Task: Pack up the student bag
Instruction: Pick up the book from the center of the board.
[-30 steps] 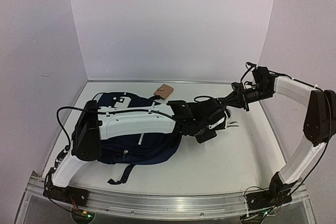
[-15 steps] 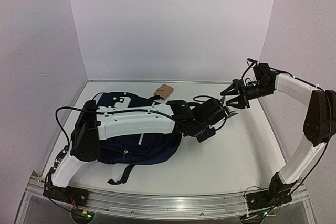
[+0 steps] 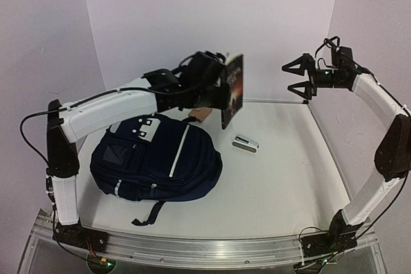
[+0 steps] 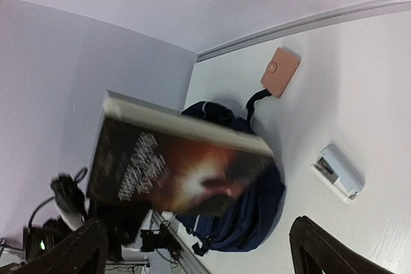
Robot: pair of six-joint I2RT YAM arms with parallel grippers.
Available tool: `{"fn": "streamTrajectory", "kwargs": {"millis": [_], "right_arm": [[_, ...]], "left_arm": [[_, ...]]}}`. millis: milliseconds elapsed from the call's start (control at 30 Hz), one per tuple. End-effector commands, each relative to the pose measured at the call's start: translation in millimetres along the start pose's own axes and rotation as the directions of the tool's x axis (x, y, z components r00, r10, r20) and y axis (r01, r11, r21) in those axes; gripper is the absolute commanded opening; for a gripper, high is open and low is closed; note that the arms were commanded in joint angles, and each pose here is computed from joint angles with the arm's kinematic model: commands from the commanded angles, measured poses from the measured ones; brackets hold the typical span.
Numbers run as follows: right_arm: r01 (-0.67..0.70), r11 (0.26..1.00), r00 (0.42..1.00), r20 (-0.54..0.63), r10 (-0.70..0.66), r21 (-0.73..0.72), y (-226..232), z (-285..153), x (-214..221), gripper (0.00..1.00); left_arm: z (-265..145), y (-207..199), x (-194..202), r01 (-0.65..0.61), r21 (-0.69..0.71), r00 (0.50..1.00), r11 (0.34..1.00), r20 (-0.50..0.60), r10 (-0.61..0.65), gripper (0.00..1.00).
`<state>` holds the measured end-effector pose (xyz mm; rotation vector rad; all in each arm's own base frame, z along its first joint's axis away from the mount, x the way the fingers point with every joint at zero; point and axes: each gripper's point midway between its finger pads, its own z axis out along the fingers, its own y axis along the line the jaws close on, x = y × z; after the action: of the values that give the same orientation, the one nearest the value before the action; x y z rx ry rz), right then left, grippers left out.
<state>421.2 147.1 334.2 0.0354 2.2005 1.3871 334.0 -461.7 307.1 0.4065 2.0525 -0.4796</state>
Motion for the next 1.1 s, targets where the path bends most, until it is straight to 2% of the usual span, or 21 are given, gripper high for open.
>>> {"fn": "streamTrajectory", "kwargs": {"millis": [0,67,133,200,300,467,600,833,933,1067], "right_arm": [[-0.267,0.928,0.960,-0.159,0.231,-0.260,20.2,22.9,19.2,0.98],[-0.205,0.935,0.975,-0.142,0.170,-0.288,27.8,25.0,24.7,0.98],[-0.085,0.954,0.996,-0.045,0.075,-0.289,50.6,17.0,25.0,0.98],[-0.006,0.950,1.000,-0.028,-0.003,-0.314,78.1,20.5,36.5,0.98],[-0.007,0.949,0.999,-0.047,-0.008,-0.316,86.6,36.0,52.2,0.98],[0.025,0.936,1.000,0.021,-0.018,-0.352,102.8,52.0,50.5,0.98],[-0.024,0.946,1.000,0.011,0.029,-0.324,88.4,72.1,50.4,0.98],[-0.040,0.957,0.999,0.016,0.046,-0.287,72.8,79.7,55.5,0.98],[-0.037,0.955,0.999,-0.007,0.037,-0.293,74.8,89.6,60.2,0.98],[0.013,0.927,1.000,0.015,-0.007,-0.374,99.9,89.0,50.0,0.96]], "left_arm": [[-57.8,32.8,-104.9,0.377,0.123,0.866,0.918,0.304,-0.396,0.00],[-66.8,41.2,-115.7,0.428,0.156,0.824,0.890,0.337,-0.455,0.00],[-73.6,45.6,-124.0,0.459,0.192,0.788,0.868,0.364,-0.497,0.00],[-79.1,48.0,-129.5,0.482,0.228,0.757,0.846,0.378,-0.533,0.00],[-85.0,43.4,-137.2,0.498,0.317,0.714,0.807,0.378,-0.589,0.00],[-87.3,22.9,-142.8,0.474,0.452,0.693,0.756,0.338,-0.636,0.00],[-91.4,11.3,-146.8,0.458,0.541,0.670,0.705,0.311,-0.674,0.00],[-99.4,7.4,-150.9,0.435,0.577,0.665,0.692,0.312,-0.678,0.00],[-100.2,3.3,-151.4,0.432,0.617,0.653,0.658,0.289,-0.700,0.00],[-97.3,-3.9,-147.8,0.442,0.676,0.642,0.590,0.220,-0.734,0.00]]}}
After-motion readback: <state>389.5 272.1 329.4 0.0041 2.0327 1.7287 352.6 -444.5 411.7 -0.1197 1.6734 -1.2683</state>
